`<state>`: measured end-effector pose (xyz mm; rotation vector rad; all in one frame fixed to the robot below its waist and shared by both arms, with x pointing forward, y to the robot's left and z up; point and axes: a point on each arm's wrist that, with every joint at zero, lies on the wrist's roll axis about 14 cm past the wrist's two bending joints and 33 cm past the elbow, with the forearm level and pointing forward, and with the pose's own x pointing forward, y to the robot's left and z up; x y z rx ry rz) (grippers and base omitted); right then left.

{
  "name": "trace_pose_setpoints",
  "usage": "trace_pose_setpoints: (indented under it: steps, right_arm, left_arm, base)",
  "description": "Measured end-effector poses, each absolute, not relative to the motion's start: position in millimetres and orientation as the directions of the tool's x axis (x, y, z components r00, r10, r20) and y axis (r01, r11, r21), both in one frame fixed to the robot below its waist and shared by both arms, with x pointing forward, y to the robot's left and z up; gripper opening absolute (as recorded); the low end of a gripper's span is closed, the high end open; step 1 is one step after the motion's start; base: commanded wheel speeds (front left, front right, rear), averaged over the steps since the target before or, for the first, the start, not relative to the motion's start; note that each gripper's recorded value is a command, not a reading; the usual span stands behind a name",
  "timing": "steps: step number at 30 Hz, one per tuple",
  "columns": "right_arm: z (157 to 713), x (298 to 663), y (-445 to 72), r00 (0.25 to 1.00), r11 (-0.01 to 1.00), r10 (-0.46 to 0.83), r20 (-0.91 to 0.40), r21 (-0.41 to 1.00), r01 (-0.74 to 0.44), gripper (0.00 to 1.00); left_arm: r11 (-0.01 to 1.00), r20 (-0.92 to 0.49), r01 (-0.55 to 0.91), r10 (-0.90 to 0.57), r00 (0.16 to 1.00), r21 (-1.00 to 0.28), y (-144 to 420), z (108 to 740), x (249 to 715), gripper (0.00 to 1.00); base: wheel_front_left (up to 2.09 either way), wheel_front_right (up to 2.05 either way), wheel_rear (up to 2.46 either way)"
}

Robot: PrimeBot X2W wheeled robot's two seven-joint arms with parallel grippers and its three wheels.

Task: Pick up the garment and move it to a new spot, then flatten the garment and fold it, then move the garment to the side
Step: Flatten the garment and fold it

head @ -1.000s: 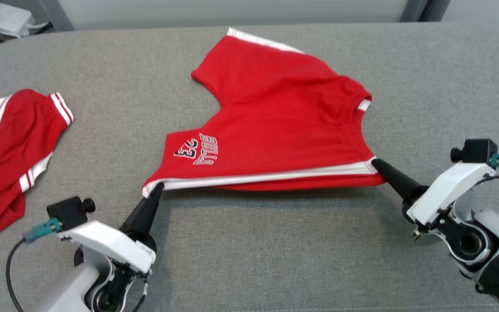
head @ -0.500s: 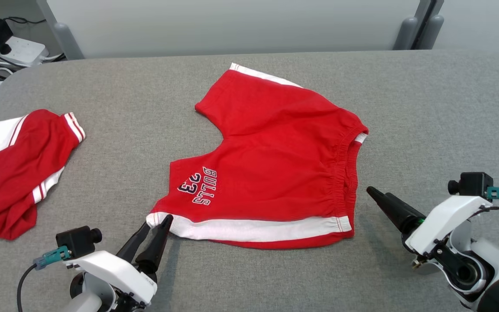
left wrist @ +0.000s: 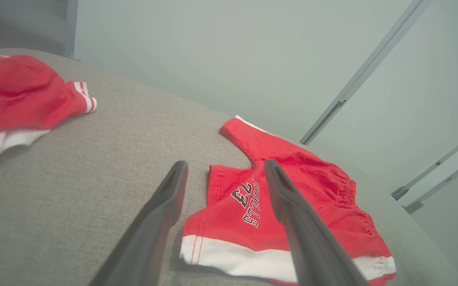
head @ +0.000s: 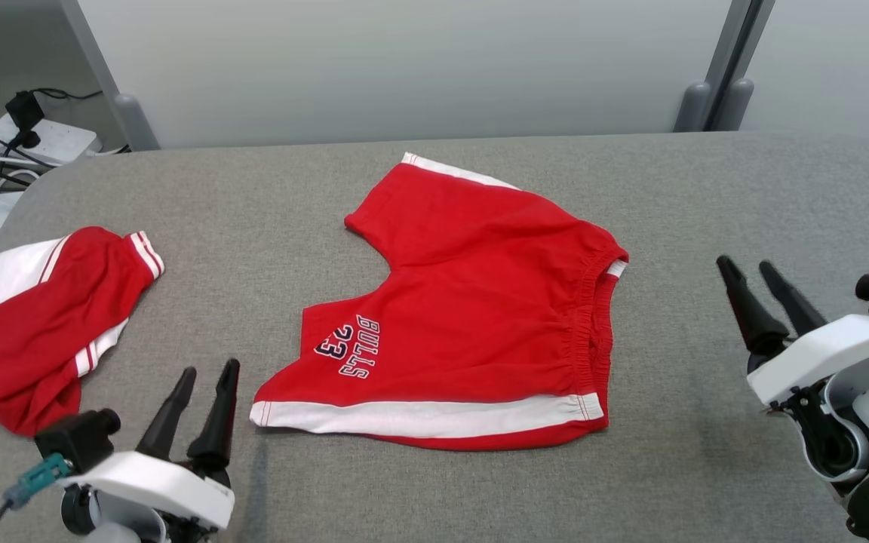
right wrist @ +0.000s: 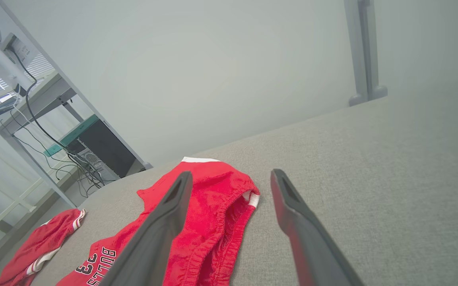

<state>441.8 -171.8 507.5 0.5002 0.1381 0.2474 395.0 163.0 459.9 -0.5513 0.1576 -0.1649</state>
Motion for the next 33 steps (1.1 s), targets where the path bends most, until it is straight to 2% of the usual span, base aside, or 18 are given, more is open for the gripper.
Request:
trace_pose_setpoints:
  steps: [3,15,19,27,33]
  right_arm:
    - [523.6,443.3,-179.5,0.974,0.88,0.228,-0.005,0.428,-0.204,1.0]
    - [517.4,416.2,-172.9,0.984,0.933,0.17,0.044,0.313,-0.175,1.0]
    - [514.6,407.0,-170.7,0.985,0.944,0.163,0.048,0.281,-0.17,1.0]
    - [513.0,392.5,-160.5,0.983,0.959,0.171,0.063,0.216,-0.181,1.0]
    - [495.0,375.4,-156.8,0.986,0.974,0.165,0.024,0.153,-0.167,1.0]
  left_arm:
    - [0.863,-0.099,0.113,-0.184,0.978,-0.492,164.2,458.7,386.7,1.0]
    - [0.922,-0.03,0.099,-0.119,0.992,-0.375,174.6,475.4,374.8,1.0]
    - [0.952,0.001,0.07,-0.073,0.997,-0.299,188.4,484.2,370.3,1.0]
    - [0.973,-0.012,0.002,-0.005,1.0,-0.232,201.6,477.3,354.4,1.0]
    - [0.981,-0.035,-0.044,0.038,0.999,-0.188,209.7,469.2,343.3,1.0]
  base:
    - [0.0,0.0,0.0]
    - [0.0,0.0,0.0]
    - [0.0,0.0,0.0]
    - [0.0,0.0,0.0]
    - [0.0,0.0,0.0]
